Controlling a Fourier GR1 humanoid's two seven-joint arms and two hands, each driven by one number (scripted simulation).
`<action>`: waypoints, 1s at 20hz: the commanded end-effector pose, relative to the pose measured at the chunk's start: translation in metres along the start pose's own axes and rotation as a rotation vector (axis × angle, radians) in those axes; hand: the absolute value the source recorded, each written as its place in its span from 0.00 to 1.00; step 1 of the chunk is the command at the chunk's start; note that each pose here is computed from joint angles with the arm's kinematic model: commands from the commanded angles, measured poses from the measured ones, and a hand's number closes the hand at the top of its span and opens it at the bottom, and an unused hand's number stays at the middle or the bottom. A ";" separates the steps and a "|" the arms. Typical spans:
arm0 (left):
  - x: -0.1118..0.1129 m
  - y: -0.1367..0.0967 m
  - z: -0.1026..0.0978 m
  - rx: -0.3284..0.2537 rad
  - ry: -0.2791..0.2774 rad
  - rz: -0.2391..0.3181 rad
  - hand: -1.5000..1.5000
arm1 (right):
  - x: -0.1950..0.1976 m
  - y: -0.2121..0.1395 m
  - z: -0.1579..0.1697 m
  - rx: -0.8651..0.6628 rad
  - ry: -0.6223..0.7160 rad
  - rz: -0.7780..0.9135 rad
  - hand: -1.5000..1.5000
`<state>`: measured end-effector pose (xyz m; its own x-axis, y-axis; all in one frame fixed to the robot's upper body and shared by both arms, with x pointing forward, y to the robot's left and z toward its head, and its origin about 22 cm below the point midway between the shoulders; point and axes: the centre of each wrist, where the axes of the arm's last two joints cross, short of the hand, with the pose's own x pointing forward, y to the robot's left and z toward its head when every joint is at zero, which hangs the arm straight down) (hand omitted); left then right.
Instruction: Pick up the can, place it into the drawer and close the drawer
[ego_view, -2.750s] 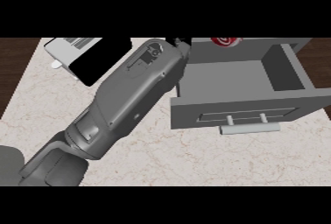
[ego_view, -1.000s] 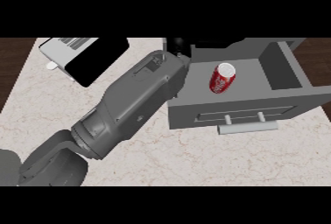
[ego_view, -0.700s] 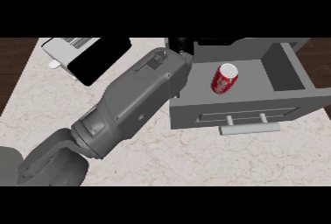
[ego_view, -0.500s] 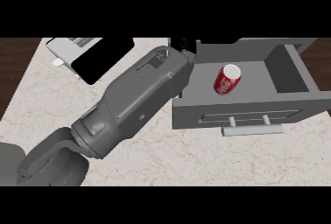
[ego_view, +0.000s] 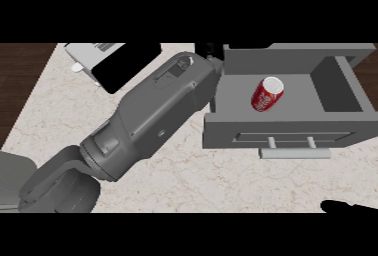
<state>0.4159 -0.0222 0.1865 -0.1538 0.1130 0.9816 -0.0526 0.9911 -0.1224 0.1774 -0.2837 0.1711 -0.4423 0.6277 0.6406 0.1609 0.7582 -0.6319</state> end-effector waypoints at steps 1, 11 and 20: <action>0.002 -0.001 -0.001 0.006 0.012 0.001 0.00 | 0.000 0.031 -0.035 0.025 -0.023 0.102 0.00; -0.003 0.026 -0.007 0.040 0.007 -0.020 0.00 | -0.028 0.096 -0.099 0.151 -0.051 0.323 0.00; 0.012 0.064 -0.018 0.064 -0.010 -0.067 0.00 | -0.071 0.148 -0.129 0.232 -0.020 0.544 0.00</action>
<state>0.4252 0.0236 0.2025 -0.1436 0.0752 0.9868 -0.1056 0.9902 -0.0908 0.3270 -0.1988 0.1120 -0.3916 0.8827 0.2600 0.1637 0.3448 -0.9243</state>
